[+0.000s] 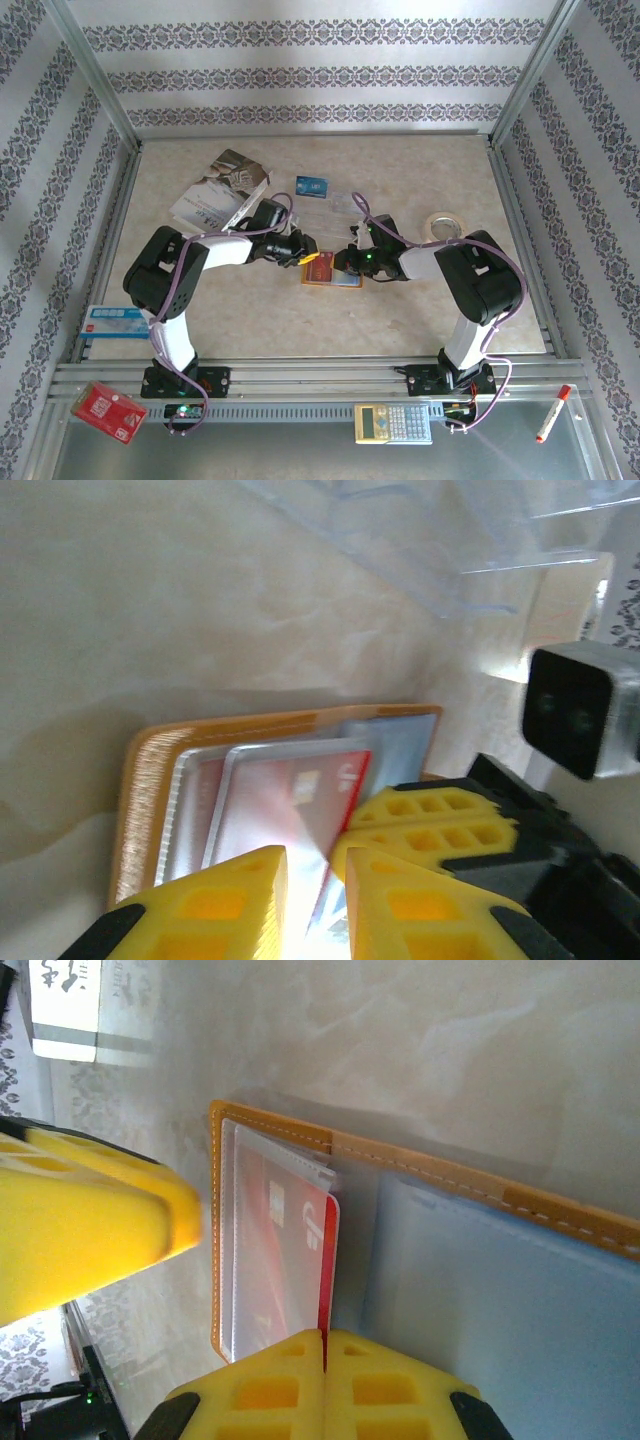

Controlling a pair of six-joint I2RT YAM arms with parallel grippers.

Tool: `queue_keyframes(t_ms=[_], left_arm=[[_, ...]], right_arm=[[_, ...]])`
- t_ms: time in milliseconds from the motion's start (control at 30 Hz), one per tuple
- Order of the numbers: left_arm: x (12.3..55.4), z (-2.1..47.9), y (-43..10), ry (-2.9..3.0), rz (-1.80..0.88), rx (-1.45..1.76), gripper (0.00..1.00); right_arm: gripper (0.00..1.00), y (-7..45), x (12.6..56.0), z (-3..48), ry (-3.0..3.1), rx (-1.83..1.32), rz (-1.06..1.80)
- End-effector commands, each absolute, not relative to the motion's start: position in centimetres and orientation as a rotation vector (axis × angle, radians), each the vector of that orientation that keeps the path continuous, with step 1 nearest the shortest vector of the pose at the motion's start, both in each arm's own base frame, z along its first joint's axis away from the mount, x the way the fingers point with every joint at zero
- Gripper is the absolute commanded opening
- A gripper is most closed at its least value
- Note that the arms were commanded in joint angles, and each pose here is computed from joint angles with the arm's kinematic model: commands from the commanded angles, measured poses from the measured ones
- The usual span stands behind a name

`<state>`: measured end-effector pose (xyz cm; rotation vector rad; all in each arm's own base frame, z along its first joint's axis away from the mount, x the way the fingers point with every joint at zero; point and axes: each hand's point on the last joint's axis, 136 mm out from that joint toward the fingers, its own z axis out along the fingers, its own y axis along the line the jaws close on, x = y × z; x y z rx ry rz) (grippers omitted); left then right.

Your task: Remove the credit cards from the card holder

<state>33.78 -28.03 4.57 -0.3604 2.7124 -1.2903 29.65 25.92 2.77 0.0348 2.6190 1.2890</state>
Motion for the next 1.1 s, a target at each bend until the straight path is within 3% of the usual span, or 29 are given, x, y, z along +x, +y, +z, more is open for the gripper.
queue_keyframes(t_ms=[0,267,767,1067], left_arm=[[33.6,3.6,-27.9,2.748,-1.242,-0.366,0.23],[32.5,1.4,-25.8,2.817,-1.095,-0.45,0.21],[32.3,0.6,-25.2,2.84,-1.085,-0.468,0.21],[32.3,0.6,-25.3,2.843,-1.093,-0.462,0.21]], right_arm=[[0.0,26.2,29.4,2.5,2.634,0.018,1.304],[0.0,25.5,29.3,2.6,2.599,0.023,1.311],[0.0,24.9,28.8,2.4,2.593,-0.012,1.343],[0.06,25.5,28.9,3.0,2.554,-0.015,1.405]])
